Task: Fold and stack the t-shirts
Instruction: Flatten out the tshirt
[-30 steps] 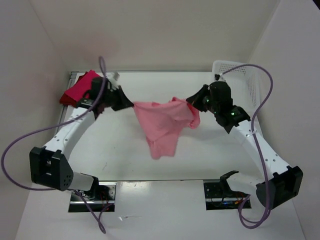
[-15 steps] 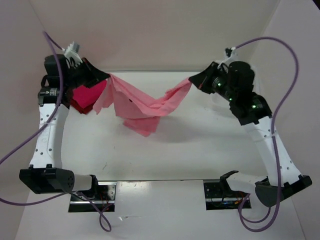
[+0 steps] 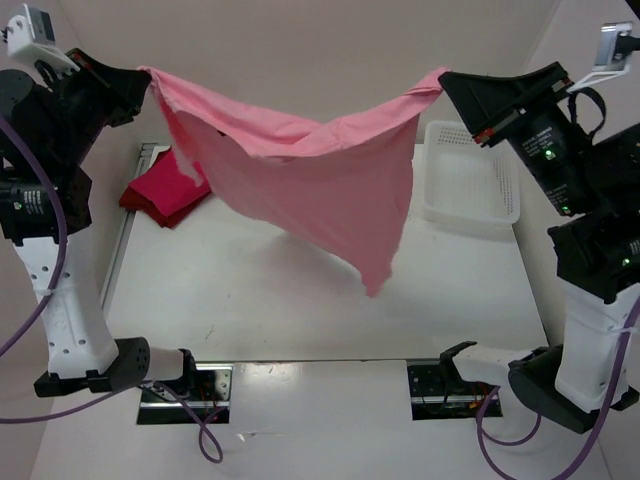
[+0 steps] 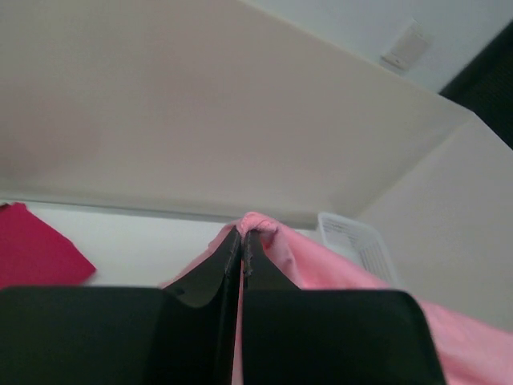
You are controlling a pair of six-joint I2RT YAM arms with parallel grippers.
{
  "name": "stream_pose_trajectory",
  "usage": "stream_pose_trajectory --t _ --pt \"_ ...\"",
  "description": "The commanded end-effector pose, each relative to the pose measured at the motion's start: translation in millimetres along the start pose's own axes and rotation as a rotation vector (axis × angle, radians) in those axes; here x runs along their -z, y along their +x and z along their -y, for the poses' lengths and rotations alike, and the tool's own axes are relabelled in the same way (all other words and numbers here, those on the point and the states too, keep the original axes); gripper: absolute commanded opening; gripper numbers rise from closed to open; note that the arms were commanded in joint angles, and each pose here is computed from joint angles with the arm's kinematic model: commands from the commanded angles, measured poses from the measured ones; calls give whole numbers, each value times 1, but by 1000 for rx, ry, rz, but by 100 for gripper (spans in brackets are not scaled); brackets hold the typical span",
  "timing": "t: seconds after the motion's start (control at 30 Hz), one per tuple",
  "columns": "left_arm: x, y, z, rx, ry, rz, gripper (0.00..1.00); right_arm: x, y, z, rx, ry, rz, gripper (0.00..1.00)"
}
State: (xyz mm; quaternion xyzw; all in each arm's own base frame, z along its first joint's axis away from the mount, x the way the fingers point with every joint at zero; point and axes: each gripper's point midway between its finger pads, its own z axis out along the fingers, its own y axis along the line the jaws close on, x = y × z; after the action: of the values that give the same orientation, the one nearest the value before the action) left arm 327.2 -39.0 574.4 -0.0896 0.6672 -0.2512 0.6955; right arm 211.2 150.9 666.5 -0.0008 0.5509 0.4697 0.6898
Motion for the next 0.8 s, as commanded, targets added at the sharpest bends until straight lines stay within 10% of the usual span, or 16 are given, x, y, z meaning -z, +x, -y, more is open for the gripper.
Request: stream_pose_trajectory --t 0.0,0.23,0.5,0.67,0.77 --pt "-13 -24 -33 -79 -162 81 0 -34 50 44 -54 82 -124 2" --pt "-97 -23 -60 -99 -115 103 3 -27 222 137 -272 219 -542 2" --pt "-260 161 -9 -219 11 -139 8 22 293 239 -306 512 -634 1" --pt "-276 295 34 -230 136 -373 72 57 332 267 -333 610 -703 1" --pt "-250 325 23 -272 82 -478 91 89 361 287 -372 687 -757 1"
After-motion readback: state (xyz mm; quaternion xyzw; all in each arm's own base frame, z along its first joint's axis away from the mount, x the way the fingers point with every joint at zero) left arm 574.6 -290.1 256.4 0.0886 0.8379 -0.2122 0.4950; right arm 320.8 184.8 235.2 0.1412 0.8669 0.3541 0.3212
